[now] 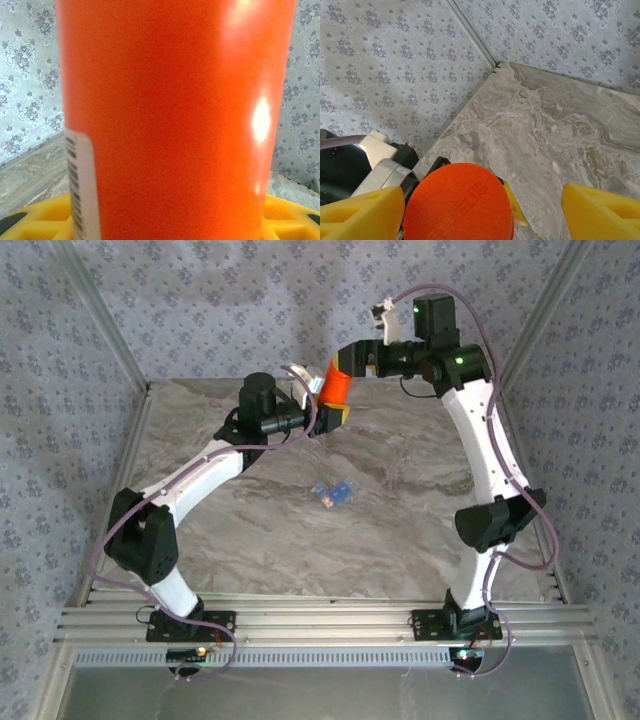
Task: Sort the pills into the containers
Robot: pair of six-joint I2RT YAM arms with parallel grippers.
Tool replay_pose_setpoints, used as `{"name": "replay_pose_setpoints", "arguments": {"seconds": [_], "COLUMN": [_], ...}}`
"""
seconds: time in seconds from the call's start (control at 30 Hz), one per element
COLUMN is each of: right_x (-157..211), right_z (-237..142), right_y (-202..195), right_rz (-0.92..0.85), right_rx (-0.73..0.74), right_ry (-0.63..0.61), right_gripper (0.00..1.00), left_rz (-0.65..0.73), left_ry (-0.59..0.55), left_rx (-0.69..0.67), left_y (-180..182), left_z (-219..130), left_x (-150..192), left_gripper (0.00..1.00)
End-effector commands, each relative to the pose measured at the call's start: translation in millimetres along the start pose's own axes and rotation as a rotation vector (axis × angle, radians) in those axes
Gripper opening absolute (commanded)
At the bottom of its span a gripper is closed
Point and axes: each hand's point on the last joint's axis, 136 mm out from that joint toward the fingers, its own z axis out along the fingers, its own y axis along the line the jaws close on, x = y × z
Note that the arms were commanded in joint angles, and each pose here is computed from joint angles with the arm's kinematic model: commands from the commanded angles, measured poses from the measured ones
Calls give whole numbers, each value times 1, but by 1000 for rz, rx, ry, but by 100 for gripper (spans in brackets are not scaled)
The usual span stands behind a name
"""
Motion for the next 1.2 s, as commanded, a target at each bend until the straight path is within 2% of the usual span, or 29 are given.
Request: {"name": "replay_pose_setpoints", "arguments": {"seconds": [0.0,0.2,0.27,0.4,0.63,0.77,0.97,1.17], "right_x": [-2,2,3,9,30,37,33,5], "right_z": [0,2,3,6,13,15,17,4], "right_y": [7,6,6,5,-12,-7,1,3], "right_rz": [-28,-18,-10,16,133,177,240,246], "right_rx": [-15,-17,-15,13,250,339,320,258], "right_ry": [2,14,17,24,10,-41,-104,-158], "right_gripper": [80,60,57,56,56,56,57,64], "left_rz": [37,39,40,41,55,58,59,59], "left_ry": [-56,-58,-59,-62,-74,-72,-72,-68], "left_rx": [28,26,26,18,-10,-19,-26,-26], "left_y": [-12,-12,-12,-9,-4,-2,0,1], "left_z": [-9,-8,-8,-7,-6,-5,-5,-4], "left_x": [-28,-29,-29,-29,-32,-32,-30,-28], "left_gripper": [0,0,0,0,0,0,0,0]}}
